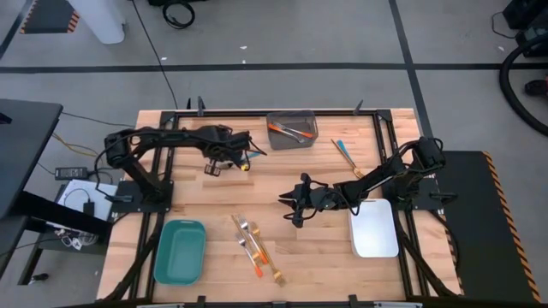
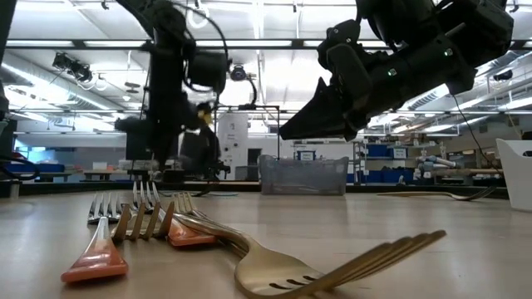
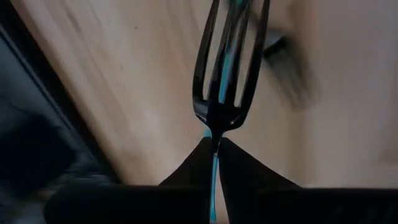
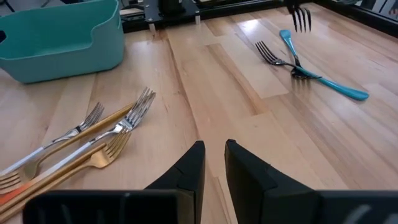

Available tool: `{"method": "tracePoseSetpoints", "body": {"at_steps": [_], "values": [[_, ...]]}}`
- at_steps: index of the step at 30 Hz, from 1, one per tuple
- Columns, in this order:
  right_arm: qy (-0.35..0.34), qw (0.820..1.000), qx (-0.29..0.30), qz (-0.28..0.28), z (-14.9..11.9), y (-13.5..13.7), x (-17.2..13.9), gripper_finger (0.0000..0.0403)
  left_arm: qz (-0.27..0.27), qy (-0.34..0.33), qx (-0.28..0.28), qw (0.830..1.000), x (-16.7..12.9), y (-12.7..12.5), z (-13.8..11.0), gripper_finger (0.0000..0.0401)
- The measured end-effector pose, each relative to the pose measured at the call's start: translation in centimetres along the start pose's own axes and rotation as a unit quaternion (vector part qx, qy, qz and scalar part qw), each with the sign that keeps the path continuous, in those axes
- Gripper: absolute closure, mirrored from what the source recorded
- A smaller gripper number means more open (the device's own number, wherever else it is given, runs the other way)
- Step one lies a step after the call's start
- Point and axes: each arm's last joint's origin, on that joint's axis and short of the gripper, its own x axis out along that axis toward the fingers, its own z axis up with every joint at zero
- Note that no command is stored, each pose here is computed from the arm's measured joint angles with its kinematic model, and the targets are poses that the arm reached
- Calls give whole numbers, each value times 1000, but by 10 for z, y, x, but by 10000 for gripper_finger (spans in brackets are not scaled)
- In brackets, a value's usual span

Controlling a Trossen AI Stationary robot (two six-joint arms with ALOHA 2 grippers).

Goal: Sort silverware by color (type)
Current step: Put the blue fork into the green bin

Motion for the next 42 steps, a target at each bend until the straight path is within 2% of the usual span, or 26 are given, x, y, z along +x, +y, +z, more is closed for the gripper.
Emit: {"method": "tracePoseSetpoints", "body": {"at_steps": [3, 5, 9, 11, 17, 22, 30, 38, 42], "values": [[0, 1000, 0, 0, 0, 0, 0, 332, -33, -38, -81, 995, -17, -4, 4, 375], [0, 1000, -4, 0, 0, 0, 0, 332, -55, -58, -144, 986, -28, -7, 5, 374], [1, 1000, -15, 2, 0, 1, 0, 332, -112, -89, -265, 954, -44, -15, 5, 374], [0, 1000, -27, 4, 0, 2, -1, 332, -128, -93, -299, 941, -54, -23, 3, 374], [-2, 998, -66, 8, 0, 2, -1, 332, -141, -119, -349, 919, -83, -49, 0, 374], [2, 995, -89, 35, 0, 4, -1, 332, -147, -130, -381, 903, -104, -74, -5, 374], [-5, 993, -102, 59, 2, 6, -1, 332, -164, -148, -434, 873, -133, -115, -17, 374], [5, 992, -105, 67, -1, 6, -1, 332, -171, -134, -455, 864, -147, -151, -29, 374], [4, 992, -109, 67, 0, 6, -1, 332, -175, -133, -466, 857, -150, -161, -32, 374]]}}
